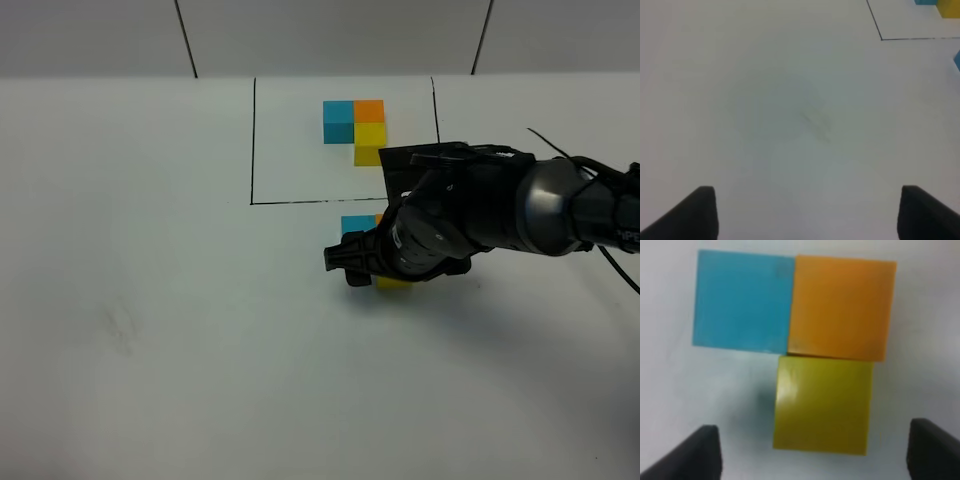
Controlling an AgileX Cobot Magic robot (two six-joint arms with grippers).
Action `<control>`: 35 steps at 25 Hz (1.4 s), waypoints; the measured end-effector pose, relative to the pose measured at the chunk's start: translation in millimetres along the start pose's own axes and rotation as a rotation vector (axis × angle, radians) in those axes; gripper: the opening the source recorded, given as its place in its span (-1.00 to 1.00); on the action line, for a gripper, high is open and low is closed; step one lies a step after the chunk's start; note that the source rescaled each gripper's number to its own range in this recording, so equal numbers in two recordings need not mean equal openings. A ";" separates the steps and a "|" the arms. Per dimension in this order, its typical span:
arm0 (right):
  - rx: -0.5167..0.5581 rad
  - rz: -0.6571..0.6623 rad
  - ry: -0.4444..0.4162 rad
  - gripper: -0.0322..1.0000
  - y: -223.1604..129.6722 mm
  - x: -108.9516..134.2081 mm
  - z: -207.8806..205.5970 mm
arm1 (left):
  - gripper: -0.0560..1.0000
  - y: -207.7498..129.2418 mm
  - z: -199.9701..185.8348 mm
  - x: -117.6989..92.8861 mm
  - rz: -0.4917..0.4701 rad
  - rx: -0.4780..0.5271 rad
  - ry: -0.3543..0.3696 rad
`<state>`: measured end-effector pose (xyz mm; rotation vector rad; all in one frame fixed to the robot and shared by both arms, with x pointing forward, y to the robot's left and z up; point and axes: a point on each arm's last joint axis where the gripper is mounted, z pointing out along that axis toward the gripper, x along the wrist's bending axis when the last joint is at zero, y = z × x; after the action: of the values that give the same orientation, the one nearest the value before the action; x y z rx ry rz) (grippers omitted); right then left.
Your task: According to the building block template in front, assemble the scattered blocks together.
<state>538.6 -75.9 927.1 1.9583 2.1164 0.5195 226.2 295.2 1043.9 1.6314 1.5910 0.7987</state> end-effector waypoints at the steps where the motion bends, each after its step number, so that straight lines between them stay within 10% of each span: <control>1: -0.003 -0.023 -0.001 0.21 0.9 -0.6 -4.6 | 0.24 0.0 0.0 0.0 0.000 0.000 0.000; 8: 0.053 -0.167 -0.033 0.28 19.2 -43.9 -22.8 | 0.24 0.0 0.0 0.0 0.000 0.000 0.000; 23: 0.003 0.065 -0.039 0.61 49.9 -201.3 -90.5 | 0.24 0.0 0.0 0.0 0.000 0.000 0.000; 35: -0.183 0.173 -0.109 0.63 -33.0 -211.3 -200.6 | 0.24 0.0 0.0 0.0 0.000 0.000 0.000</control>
<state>450.7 -309.9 1080.4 2.0258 1.7784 0.5993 226.2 295.2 1043.9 1.6314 1.5910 0.7987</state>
